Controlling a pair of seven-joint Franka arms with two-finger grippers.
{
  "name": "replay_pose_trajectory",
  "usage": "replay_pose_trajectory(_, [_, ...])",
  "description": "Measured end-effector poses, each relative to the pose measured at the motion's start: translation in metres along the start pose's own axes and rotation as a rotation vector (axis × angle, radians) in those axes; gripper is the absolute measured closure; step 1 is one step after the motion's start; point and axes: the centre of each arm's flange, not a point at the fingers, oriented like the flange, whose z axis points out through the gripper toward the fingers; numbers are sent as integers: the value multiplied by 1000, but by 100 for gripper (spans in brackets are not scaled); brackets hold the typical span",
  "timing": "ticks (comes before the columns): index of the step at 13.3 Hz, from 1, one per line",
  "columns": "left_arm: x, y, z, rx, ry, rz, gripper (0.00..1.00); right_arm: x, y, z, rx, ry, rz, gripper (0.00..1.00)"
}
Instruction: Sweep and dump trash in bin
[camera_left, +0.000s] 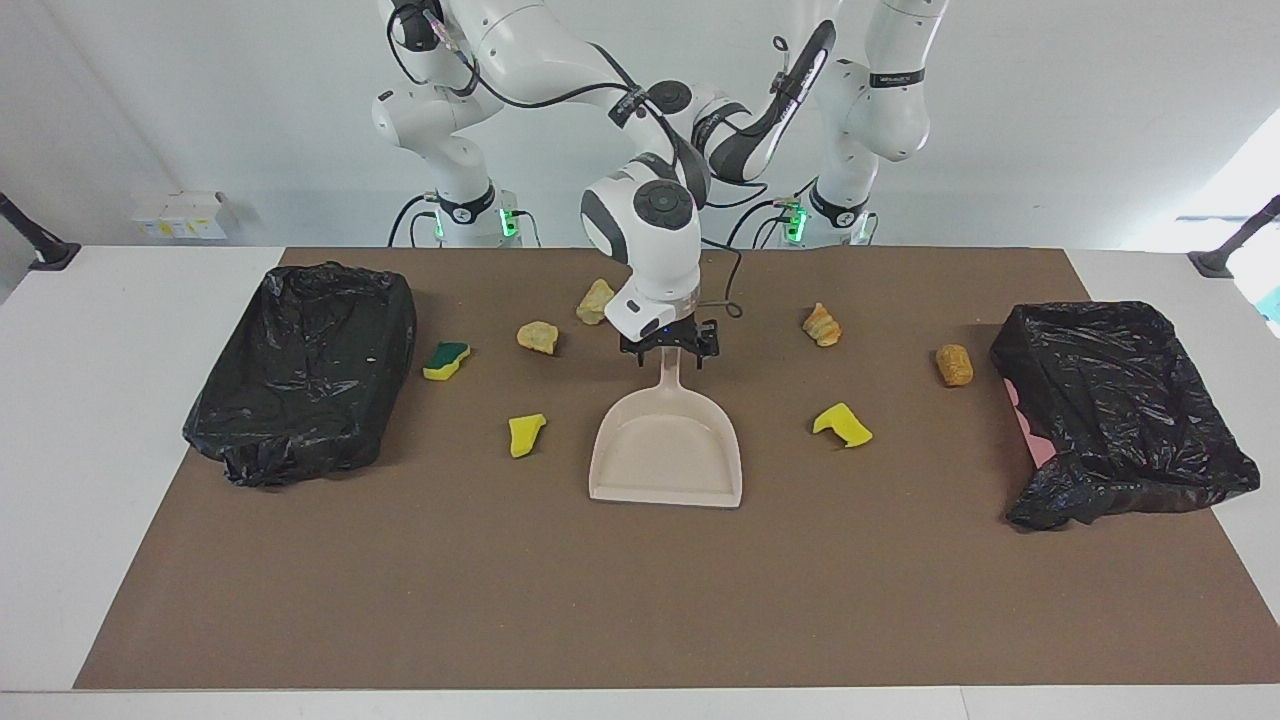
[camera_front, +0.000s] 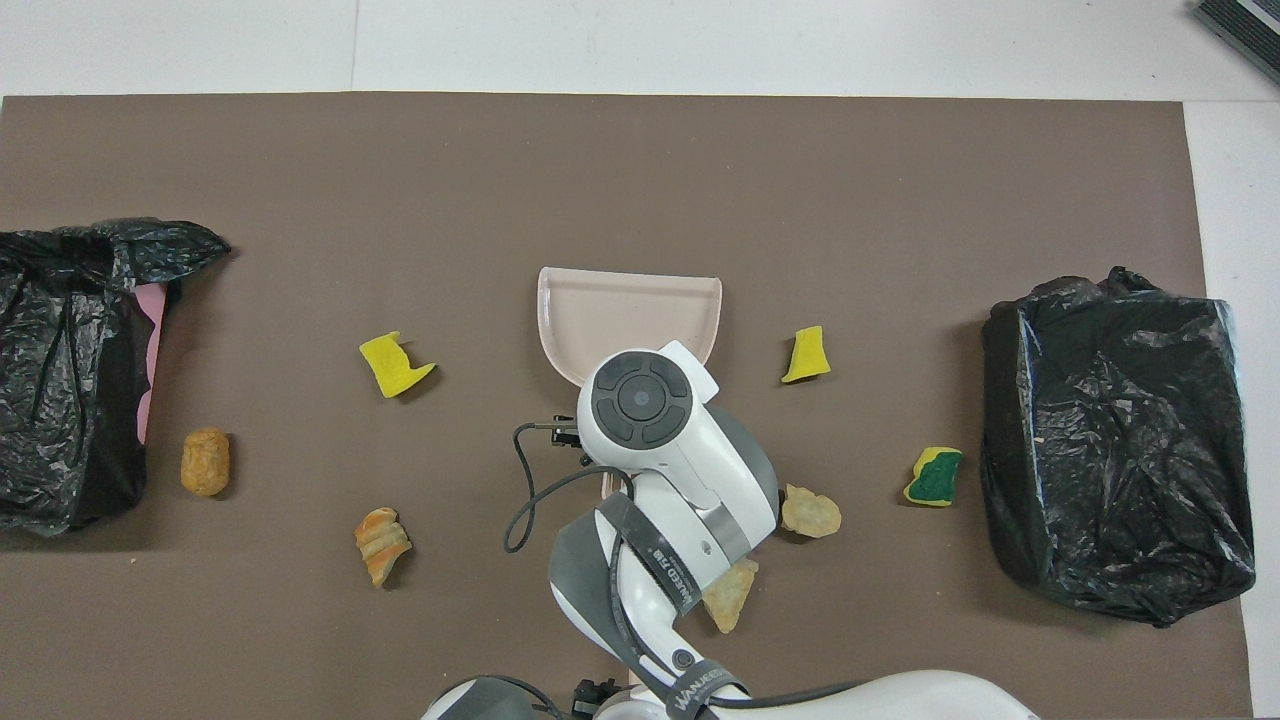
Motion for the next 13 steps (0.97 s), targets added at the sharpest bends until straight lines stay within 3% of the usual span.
replay_pose_trajectory(4, [1, -1, -4, -6, 4, -6, 30, 0, 1, -3, -5, -5, 0, 67])
replay_pose_trajectory(5, [1, -1, -6, -7, 5, -8, 30, 1, 3, -10, -9, -9, 4, 69])
replay_pose_trajectory(6, [2, -2, -7, -9, 6, -9, 39, 4, 8, -21, -8, -6, 12, 69])
replay_pose_trajectory(8, [2, -2, -8, -9, 5, -12, 70, 16, 26, -51, 6, 15, 21, 69])
replay_pose_trajectory(10, [4, -4, -9, -10, 5, -26, 73, 28, 58, -76, -11, -7, -84, 69])
replay_pose_trajectory(13, [20, -19, -19, 7, -19, -94, 73, 32, 86, -82, -40, -82, -400, 69])
